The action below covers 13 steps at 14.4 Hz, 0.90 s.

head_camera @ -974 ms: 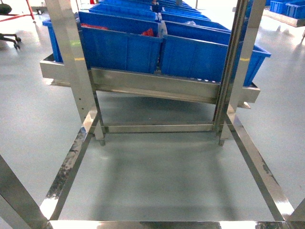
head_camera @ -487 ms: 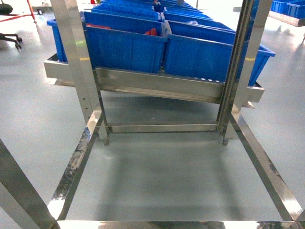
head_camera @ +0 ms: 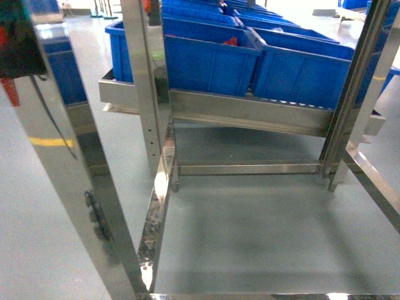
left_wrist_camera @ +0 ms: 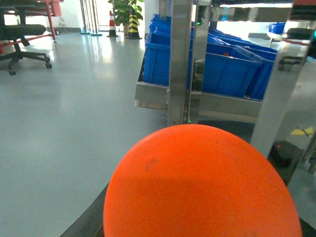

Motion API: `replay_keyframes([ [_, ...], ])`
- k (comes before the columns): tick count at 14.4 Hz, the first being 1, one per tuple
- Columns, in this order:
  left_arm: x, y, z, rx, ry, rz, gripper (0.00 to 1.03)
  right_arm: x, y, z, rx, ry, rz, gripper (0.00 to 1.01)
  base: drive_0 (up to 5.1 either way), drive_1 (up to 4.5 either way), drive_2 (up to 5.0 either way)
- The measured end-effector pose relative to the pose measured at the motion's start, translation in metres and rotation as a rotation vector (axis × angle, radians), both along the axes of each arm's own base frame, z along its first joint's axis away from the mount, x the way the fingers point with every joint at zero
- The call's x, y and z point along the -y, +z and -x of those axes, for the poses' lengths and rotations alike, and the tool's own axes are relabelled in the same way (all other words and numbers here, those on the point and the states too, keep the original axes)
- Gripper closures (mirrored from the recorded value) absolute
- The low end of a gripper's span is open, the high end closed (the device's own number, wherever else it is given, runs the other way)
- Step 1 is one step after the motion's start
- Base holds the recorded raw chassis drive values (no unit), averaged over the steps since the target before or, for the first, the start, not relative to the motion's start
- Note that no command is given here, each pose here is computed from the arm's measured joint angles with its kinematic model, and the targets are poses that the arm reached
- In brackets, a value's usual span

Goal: Pick capacitor and pack into box

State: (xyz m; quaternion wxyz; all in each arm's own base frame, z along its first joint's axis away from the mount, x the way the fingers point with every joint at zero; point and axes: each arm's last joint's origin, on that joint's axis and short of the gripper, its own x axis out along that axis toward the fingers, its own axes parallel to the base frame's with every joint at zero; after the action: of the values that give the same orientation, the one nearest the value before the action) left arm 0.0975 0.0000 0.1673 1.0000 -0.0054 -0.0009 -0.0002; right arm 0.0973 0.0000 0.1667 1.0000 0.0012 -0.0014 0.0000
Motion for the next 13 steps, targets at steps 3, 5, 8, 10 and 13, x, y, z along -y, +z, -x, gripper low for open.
replay_keyframes([
  [3,0.0,-0.0004,0.0,-0.004,0.0,0.0,0.59,0.0,-0.0001,0.0,-0.001,0.0,0.0,0.03,-5.0,2.5,2.5],
  [5,0.0,-0.0004,0.0,-0.005,0.001,0.0,0.59,0.0,-0.0001,0.0,-0.001,0.0,0.0,0.03,-5.1,2.4,2.4],
  [8,0.0,-0.0006,0.0,-0.006,0.0,0.0,0.59,0.0,-0.0001,0.0,-0.002,0.0,0.0,0.03,-4.9,2.54,2.5],
  [10,0.0,-0.0003,0.0,-0.003,0.0,0.0,0.59,0.0,0.0,0.0,0.0,0.0,0.0,0.03,-5.0,2.46,2.5],
  [13,0.0,0.0,0.0,0.0,0.0,0.0,0.59,0.0,0.0,0.0,0.0,0.0,0.0,0.03,-4.9,2.52,2.5],
])
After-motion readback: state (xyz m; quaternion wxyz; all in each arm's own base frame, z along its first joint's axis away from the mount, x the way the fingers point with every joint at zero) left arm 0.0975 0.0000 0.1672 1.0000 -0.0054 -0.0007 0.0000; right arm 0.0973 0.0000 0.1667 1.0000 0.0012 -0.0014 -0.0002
